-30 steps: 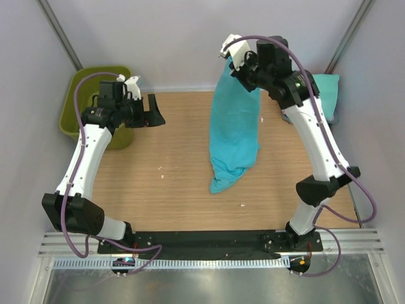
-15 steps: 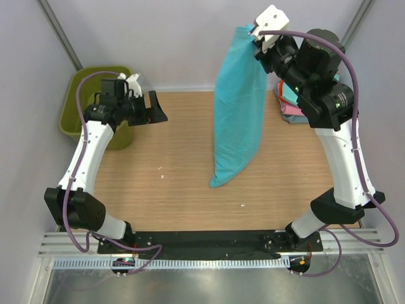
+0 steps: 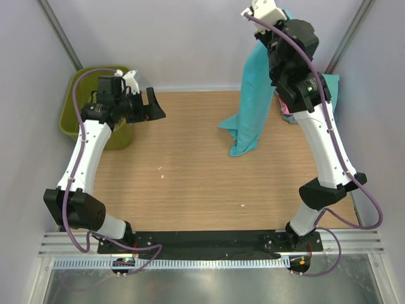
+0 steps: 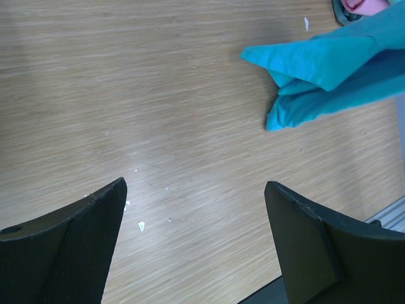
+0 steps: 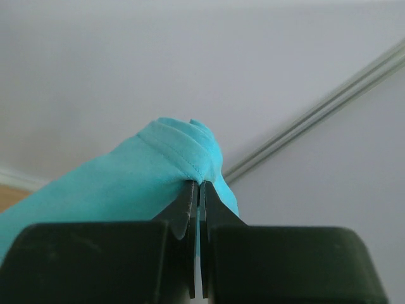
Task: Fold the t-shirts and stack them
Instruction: Flatten the tshirt out
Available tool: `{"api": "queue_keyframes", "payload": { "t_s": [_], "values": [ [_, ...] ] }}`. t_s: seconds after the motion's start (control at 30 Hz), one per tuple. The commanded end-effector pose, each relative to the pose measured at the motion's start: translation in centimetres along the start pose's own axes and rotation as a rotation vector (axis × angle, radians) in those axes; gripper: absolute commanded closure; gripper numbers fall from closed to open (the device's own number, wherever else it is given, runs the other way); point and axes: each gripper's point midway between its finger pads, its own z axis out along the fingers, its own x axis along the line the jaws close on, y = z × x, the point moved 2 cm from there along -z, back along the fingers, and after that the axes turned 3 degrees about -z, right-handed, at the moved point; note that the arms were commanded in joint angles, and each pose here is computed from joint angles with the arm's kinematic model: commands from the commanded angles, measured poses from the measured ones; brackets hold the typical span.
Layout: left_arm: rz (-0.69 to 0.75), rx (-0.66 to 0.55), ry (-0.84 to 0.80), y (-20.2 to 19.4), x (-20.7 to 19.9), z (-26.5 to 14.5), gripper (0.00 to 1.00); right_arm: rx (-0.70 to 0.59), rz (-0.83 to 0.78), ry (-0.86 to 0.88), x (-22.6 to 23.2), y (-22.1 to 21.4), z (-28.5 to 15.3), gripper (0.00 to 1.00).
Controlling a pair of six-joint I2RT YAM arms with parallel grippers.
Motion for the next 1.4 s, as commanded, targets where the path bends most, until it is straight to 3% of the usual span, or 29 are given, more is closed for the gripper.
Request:
{"api": "queue_keyframes", "payload": {
  "t_s": [0.0,0.07,0.23,0.37,0.5,0.57,0.67,0.77,0.8,0.9,1.0,1.17,1.37],
  "values": [
    [0.053,-0.107,-0.019,2.7,-1.2,-2.4,0.10,0.166,-0.048,0.034,1.6,-3.4,-0.9,0.99],
    [0.063,-0.122,-0.014,3.1,-1.2,-3.0,0.10,0.167,-0.033,0.144,4.7,-3.5,-1.5,0.99],
    [0.072,-0.143,0.011,3.4,-0.8,-3.9,0.10,-0.008,0.041,0.449,13.1,1.8,-4.0,0.99],
    [0.068,-0.163,0.032,3.5,-0.3,-4.6,0.09,-0.001,0.164,0.694,21.1,3.0,-5.6,0.99],
    [0.056,-0.185,0.067,4.1,0.7,-5.0,0.09,0.097,0.368,0.962,28.4,2.4,-8.1,0.49],
    [0.051,-0.192,0.078,4.4,0.9,-5.1,0.09,0.092,0.408,1.051,29.8,3.1,-8.9,0.46],
    [0.047,-0.189,0.079,4.5,1.0,-4.8,0.09,0.081,0.436,0.993,28.9,3.0,-7.1,0.39],
    [0.023,-0.165,0.055,4.2,1.1,-3.9,0.09,0.204,0.384,0.778,27.3,-2.2,-2.0,0.35],
    [0.011,-0.146,0.051,3.8,1.3,-3.3,0.09,0.291,0.375,0.725,26.4,-6.6,0.6,0.35],
    [-0.021,-0.080,0.020,2.5,1.7,-1.7,0.09,0.484,0.440,0.765,27.0,-15.3,3.9,0.38],
    [-0.044,0.013,-0.014,0.5,2.4,0.3,0.12,0.648,0.416,0.867,31.7,-22.8,4.4,0.40],
    [-0.085,0.152,0.014,-3.1,4.7,3.5,0.15,0.681,0.292,1.019,36.8,-27.2,3.9,0.47],
    [-0.095,0.251,0.081,-5.9,6.6,5.7,0.14,0.624,0.303,1.073,39.7,-27.9,4.8,0.46]
  ]
}}
